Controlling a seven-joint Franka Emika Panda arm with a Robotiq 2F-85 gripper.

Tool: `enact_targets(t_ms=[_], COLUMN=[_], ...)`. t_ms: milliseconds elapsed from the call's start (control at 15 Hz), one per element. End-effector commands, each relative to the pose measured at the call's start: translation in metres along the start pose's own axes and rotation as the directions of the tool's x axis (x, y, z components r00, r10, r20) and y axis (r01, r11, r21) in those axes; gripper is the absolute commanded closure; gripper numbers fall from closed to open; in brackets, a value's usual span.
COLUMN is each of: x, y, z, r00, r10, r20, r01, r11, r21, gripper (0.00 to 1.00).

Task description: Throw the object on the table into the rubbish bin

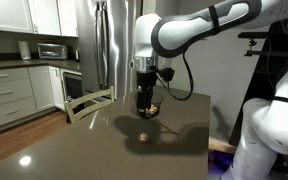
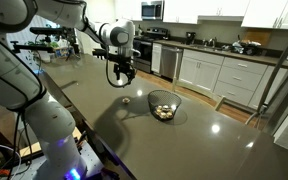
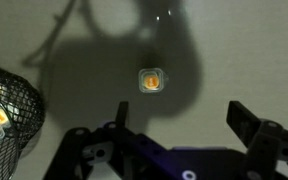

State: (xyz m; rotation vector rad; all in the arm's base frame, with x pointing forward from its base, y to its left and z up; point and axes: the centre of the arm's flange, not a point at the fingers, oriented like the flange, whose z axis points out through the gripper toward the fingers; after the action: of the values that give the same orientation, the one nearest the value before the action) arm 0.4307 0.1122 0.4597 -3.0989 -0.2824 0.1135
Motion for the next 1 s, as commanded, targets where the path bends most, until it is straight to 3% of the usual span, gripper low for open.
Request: enact_targets(t_ms=[0, 400, 933], x=[0.013, 0.017, 0.003], y=[-0.005, 0.002, 0.010], z=[0.010, 0.020, 0.066], r00=[0.999, 0.991, 0.995], r10=[0.008, 0.007, 0.017], r20=[-0.048, -0.135, -0.103], r01=[-0.008, -0.009, -0.021], r11=[1.000, 1.000, 0.999], r21=[0.008, -0.014, -0.036], gripper=[0.00, 0.00, 0.00])
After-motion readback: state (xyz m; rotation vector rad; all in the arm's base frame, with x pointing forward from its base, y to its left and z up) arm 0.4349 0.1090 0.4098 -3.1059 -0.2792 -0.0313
